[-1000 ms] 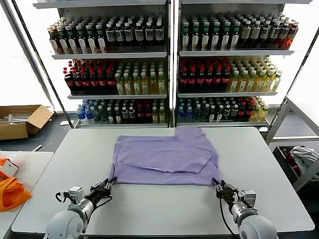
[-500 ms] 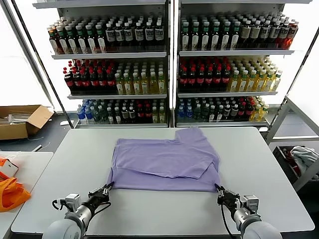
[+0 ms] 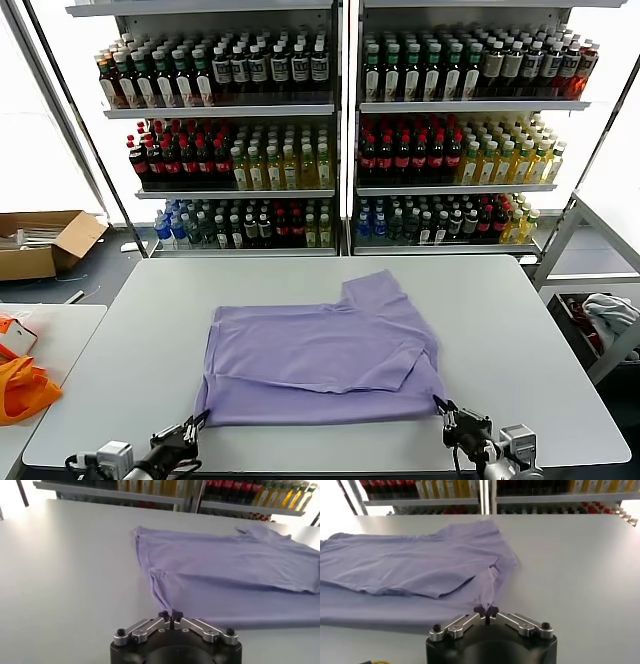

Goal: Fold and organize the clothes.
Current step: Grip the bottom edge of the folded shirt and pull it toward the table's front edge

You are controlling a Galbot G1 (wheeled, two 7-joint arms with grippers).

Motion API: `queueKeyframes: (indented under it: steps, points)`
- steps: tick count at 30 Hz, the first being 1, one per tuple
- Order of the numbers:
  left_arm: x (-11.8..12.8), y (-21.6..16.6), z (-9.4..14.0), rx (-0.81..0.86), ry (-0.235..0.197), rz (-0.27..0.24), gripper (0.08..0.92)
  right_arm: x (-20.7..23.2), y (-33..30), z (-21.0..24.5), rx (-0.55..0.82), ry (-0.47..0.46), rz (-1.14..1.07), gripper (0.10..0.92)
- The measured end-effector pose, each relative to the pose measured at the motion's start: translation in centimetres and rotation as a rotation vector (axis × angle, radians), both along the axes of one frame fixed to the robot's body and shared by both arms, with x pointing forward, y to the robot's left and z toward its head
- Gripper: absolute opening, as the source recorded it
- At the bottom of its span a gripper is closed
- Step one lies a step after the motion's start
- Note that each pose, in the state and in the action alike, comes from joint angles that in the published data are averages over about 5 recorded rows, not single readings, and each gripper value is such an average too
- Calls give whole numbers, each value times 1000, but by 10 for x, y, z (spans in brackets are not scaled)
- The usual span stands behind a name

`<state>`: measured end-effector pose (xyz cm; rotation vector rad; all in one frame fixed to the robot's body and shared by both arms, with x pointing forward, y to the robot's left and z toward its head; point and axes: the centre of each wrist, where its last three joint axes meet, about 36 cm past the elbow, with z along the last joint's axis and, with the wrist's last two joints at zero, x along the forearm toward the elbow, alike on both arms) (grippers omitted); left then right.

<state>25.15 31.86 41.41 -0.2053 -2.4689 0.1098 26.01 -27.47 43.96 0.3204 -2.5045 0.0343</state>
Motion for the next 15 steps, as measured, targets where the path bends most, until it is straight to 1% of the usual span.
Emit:
queueKeyframes:
  steps: [3,7,11,15]
  points:
    - [-5,5,3,22,5,8,169,-6,1,3,-4,3,10,266]
    - [-8,12,10,48,-3,15,288,-9,-1,11,-9,-11,24,370]
    - [-8,19,19,65,-22,17,401,-6,-8,19,-12,-46,32,492]
    - [-5,27,30,84,-52,25,513,7,-17,28,-1,-99,45,604]
